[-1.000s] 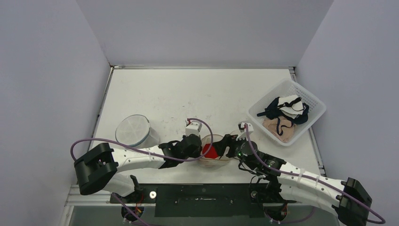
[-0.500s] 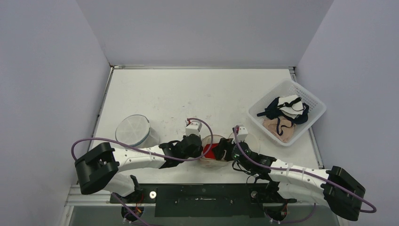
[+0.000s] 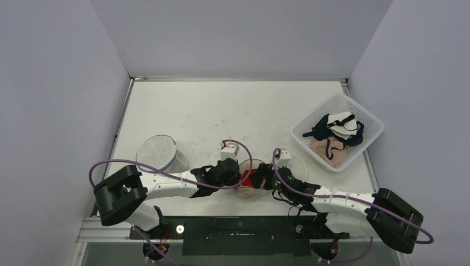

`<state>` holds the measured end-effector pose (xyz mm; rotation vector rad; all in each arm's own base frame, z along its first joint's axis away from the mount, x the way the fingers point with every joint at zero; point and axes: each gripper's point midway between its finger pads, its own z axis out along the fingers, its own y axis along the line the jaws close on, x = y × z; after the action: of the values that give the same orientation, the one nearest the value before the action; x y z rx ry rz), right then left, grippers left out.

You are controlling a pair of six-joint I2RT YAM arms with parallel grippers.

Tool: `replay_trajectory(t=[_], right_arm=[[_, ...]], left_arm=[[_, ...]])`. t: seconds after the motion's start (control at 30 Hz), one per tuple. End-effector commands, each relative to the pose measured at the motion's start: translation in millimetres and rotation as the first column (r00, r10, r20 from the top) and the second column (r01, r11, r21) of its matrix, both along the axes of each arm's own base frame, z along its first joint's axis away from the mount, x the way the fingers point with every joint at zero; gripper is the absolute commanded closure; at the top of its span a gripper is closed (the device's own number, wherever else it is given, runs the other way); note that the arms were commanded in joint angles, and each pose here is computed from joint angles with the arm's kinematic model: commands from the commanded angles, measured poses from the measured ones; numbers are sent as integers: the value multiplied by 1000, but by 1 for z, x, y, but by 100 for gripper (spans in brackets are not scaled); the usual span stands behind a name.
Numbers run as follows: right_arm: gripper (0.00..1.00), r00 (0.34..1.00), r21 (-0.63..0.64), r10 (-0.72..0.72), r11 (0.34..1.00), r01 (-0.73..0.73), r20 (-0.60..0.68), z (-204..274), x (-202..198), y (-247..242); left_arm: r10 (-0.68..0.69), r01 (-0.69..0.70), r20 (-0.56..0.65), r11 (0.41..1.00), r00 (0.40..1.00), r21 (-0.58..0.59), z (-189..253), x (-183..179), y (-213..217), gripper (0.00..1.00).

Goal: Unzip the laundry bag and remove the bra
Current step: Pick up the bra from the laundry bag.

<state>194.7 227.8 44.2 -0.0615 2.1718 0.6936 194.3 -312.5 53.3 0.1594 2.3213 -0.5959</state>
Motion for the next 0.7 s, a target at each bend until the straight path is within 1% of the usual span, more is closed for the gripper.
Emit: replay_trajectory(t=[0.0,0.07,0.2,0.43,0.57,0.67], right_arm=[[28,998,112,35,993,-40,48,19,3,17],[36,998,118,39,992,-45,51,20,3,19],[54,998,122,39,991,-46,54,22,3,19],[78,997,122,40,991,-47,59,26,1,17],[94,991,51,78,995,-84,105,36,1,14],[95,976,-39,170,985,-166,137,40,-3,15]], left_arm=[[-8,8,-5,999,1000,-48,3,2,-13,100],[-9,9,-13,999,1000,-47,1,1,-14,100],[-14,13,-16,999,1000,-50,1,1,-16,100],[-14,13,-17,999,1000,-51,4,0,-14,100],[-2,1,-6,998,1000,-55,13,2,-10,100],[15,-15,4,997,1000,-77,24,8,-5,100]])
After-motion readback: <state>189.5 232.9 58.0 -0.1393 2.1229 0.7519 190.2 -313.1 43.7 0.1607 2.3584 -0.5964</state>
